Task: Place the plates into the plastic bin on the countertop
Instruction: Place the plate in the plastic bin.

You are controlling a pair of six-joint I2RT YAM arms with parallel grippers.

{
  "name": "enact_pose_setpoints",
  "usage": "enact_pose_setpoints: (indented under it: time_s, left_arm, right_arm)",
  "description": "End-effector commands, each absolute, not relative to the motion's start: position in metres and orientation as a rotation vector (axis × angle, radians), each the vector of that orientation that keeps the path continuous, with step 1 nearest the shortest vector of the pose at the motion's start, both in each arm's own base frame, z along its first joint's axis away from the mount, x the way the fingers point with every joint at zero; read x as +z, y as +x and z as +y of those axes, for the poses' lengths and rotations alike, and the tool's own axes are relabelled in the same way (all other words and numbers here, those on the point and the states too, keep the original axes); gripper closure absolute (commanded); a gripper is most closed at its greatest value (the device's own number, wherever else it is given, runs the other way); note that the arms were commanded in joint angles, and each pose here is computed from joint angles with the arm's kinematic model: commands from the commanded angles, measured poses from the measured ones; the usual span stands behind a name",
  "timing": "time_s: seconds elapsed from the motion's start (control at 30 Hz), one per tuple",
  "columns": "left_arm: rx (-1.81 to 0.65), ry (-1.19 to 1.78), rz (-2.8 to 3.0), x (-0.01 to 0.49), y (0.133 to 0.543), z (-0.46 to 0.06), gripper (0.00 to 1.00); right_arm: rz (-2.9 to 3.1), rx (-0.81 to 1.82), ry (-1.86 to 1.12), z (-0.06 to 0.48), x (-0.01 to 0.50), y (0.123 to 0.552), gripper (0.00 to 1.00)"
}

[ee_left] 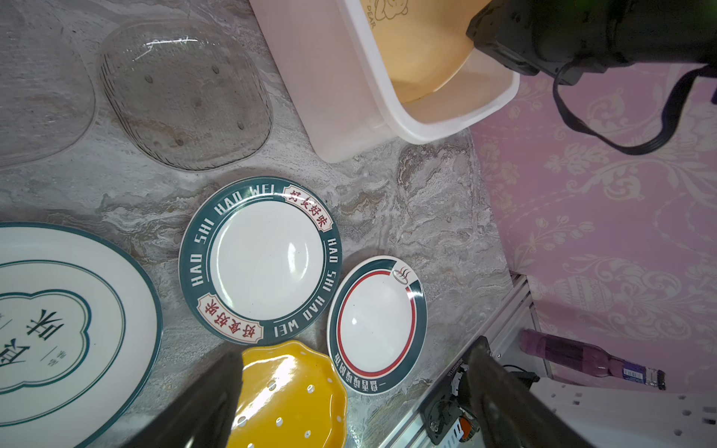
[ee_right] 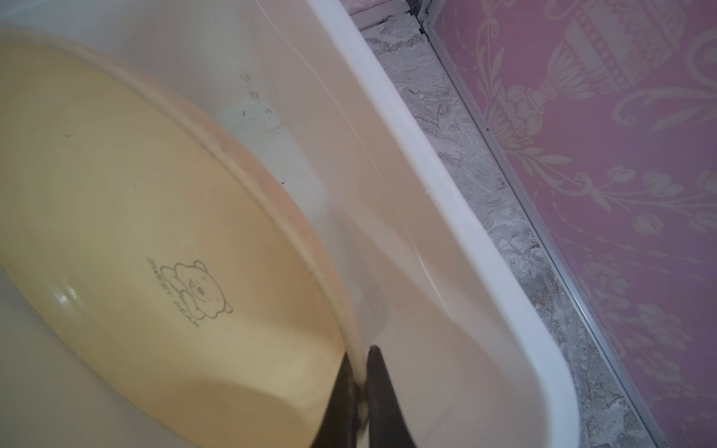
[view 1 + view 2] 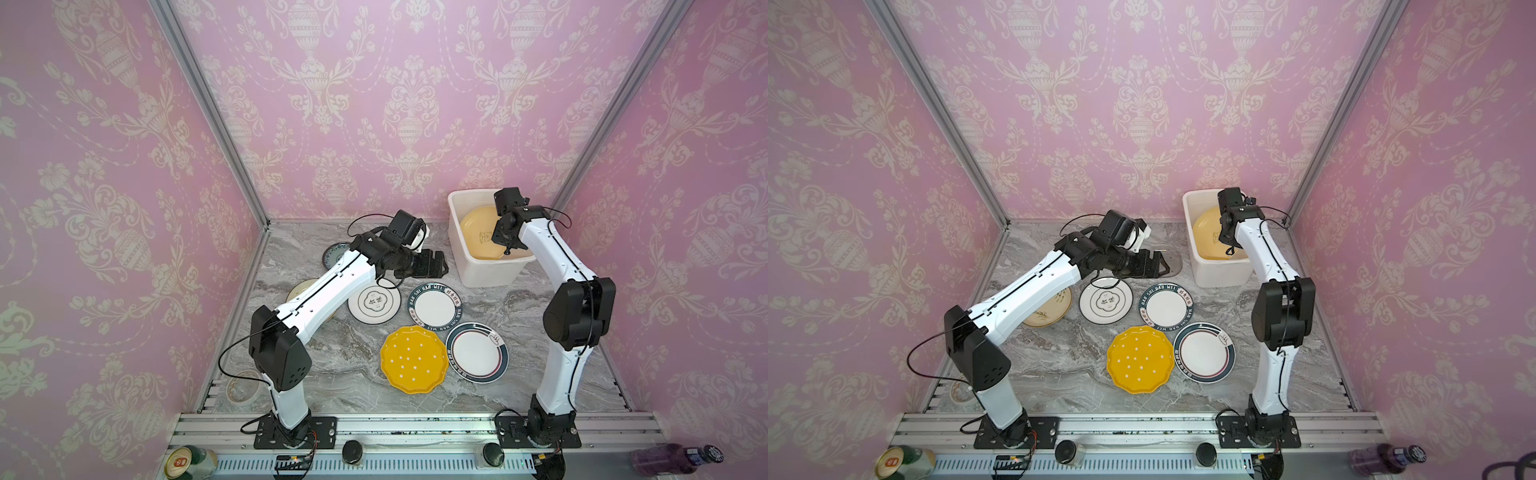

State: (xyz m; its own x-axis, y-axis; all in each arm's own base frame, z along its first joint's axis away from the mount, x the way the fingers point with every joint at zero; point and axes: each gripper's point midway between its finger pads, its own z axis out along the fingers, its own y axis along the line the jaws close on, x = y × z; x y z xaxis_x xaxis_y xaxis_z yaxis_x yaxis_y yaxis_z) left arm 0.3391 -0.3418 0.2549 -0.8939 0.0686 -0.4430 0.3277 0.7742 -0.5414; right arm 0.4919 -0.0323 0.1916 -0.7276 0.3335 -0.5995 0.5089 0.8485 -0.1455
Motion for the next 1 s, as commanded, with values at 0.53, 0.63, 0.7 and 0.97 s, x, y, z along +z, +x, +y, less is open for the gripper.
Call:
enact_pose_setpoints:
  time_s: [0.53, 0.63, 0.7, 0.97]
  left_arm:
    - [-0.822, 0.345, 2.644, 0.232, 0.33, -0.335, 0.07]
    - [-0.817, 0.344, 2.645, 0.231, 0.331, -0.335, 0.07]
    - [-0.814, 0.343, 2.647, 0.23, 0.331, -0.334, 0.07]
    - [-0.794, 0.351, 2.65, 0.228, 0.331, -0.332, 0.07]
  right_arm:
    - [2.569, -0.481, 0.515, -0.029, 0.144, 0.494, 0.99]
    - [2.577, -0.488, 0.508, -0.03, 0.14, 0.495, 0.93]
    - [2.584, -0.496, 0.504, -0.03, 0.137, 0.495, 0.91]
    - [2.596, -0.533, 0.513, -0.035, 0.13, 0.491, 0.88]
